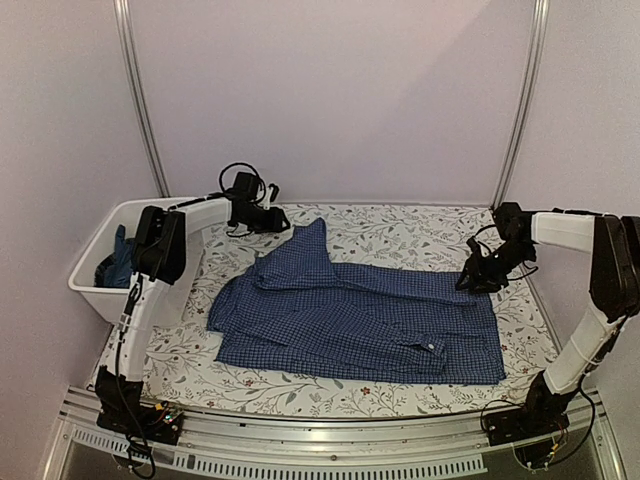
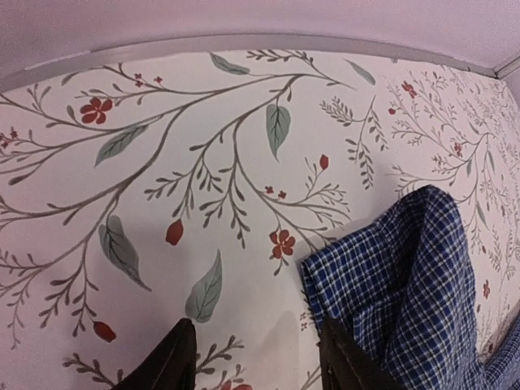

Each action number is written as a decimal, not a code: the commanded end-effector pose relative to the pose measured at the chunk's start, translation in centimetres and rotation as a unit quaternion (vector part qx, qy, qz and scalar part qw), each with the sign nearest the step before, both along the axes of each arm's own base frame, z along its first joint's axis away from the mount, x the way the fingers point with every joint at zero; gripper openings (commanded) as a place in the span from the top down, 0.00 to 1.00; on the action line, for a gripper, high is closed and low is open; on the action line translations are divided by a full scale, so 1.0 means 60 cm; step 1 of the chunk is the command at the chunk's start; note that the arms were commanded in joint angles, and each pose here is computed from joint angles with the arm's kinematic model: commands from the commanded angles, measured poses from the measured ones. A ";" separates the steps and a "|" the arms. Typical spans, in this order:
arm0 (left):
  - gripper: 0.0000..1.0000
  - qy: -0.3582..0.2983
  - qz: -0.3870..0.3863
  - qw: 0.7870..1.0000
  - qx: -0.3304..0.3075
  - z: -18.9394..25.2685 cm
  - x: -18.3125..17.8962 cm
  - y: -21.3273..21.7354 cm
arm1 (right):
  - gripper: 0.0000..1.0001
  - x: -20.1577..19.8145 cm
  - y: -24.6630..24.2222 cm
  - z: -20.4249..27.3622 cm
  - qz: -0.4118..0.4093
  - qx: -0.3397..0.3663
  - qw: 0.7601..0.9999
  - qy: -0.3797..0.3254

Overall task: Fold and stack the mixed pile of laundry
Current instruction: Pick up the rectangle-folded shirt from the center of the board.

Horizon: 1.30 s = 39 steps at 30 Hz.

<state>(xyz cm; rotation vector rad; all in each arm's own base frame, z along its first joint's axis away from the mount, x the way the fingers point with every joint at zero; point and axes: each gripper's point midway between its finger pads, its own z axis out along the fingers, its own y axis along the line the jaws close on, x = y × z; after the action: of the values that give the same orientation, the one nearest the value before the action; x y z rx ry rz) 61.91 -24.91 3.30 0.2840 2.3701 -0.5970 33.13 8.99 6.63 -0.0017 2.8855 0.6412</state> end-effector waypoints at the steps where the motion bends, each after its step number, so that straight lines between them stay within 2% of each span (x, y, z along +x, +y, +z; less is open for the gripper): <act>1: 0.47 0.004 -0.038 0.999 0.028 -0.024 -0.023 -0.045 | 0.57 0.014 0.001 0.027 -0.006 0.003 1.000 -0.024; 9: 0.46 0.018 -0.061 0.991 0.119 -0.079 -0.064 -0.064 | 0.56 0.024 -0.002 0.022 -0.008 -0.001 1.000 -0.021; 15: 0.51 0.012 -0.084 0.977 0.197 -0.109 -0.092 -0.072 | 0.56 0.029 -0.007 0.017 -0.010 -0.001 1.000 -0.019; 17: 0.59 0.012 -0.089 0.971 0.222 -0.124 -0.100 -0.072 | 0.56 0.030 -0.008 0.015 -0.009 -0.002 1.000 -0.017; 21: 0.96 0.010 -0.067 0.966 0.248 -0.123 -0.089 -0.051 | 0.56 0.030 -0.012 0.013 -0.007 -0.005 1.000 -0.016; 22: 1.00 0.005 -0.056 0.968 0.244 -0.110 -0.079 -0.044 | 0.56 0.030 -0.012 0.013 -0.006 -0.004 1.000 -0.016; 24: 1.00 -0.015 -0.033 0.974 0.225 -0.067 -0.051 -0.030 | 0.56 0.030 -0.011 0.013 -0.005 -0.004 1.000 -0.018; 30: 1.00 -0.125 0.030 0.979 0.155 0.147 0.032 0.020 | 0.57 0.035 -0.008 0.020 -0.005 0.003 1.000 -0.027; 34: 1.00 -0.165 0.027 0.975 0.146 0.230 0.029 0.028 | 0.57 0.040 -0.004 0.024 -0.005 0.011 0.999 -0.033; 39: 1.00 -0.199 -0.009 0.963 0.180 0.292 -0.003 0.018 | 0.57 0.048 0.007 0.033 -0.003 0.031 0.999 -0.044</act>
<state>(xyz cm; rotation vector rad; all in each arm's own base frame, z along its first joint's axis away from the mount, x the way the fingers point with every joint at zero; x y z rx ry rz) 63.64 -21.26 13.41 0.4168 2.2122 -0.0981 34.47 8.82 7.18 0.0026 2.8518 0.6570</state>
